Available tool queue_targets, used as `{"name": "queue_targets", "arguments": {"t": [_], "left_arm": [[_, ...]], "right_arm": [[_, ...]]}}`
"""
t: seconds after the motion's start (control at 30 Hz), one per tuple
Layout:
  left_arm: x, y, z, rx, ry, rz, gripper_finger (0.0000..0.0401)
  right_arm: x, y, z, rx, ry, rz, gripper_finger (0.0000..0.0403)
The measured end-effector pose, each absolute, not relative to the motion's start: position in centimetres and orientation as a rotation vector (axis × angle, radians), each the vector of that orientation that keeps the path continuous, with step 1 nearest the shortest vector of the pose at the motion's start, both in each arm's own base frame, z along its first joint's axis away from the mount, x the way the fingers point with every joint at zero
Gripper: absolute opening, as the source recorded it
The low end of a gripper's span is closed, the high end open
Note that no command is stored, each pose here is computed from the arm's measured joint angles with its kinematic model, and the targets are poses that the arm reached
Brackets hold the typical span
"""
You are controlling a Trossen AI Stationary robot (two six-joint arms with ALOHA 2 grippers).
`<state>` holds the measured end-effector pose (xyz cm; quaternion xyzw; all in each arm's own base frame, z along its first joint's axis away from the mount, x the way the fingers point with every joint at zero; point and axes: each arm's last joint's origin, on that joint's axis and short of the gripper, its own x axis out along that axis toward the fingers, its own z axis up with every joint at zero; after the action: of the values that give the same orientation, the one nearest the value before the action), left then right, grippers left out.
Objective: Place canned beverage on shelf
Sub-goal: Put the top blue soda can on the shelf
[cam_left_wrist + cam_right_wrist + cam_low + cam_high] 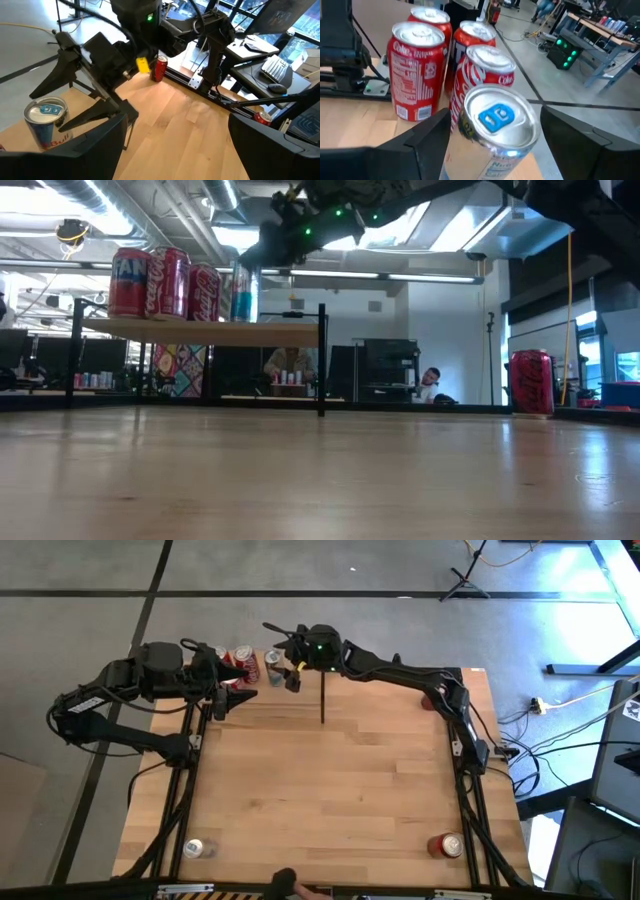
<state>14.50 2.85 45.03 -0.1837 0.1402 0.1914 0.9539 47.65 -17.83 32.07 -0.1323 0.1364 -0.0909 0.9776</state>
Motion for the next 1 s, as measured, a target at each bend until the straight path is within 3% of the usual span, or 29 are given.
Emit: {"name": "queue_targets", "arguments": {"t": [0.37, 0.63, 1.0], "left_arm": [[14.5, 2.9, 45.0, -0.372, 0.283, 0.396, 0.0335], [14.5, 2.9, 45.0, -0.371, 0.283, 0.396, 0.0335], [14.5, 2.9, 45.0, -0.367, 0.278, 0.418, 0.0335]], "right_arm": [[44.0, -17.1, 36.7, -0.242, 0.321, -0.187, 0.0294], [43.6, -19.1, 31.7, -0.161, 0.52, -0.188, 0.0294], [45.6, -19.8, 29.1, -0.145, 0.415, -0.216, 0.0294]]}}
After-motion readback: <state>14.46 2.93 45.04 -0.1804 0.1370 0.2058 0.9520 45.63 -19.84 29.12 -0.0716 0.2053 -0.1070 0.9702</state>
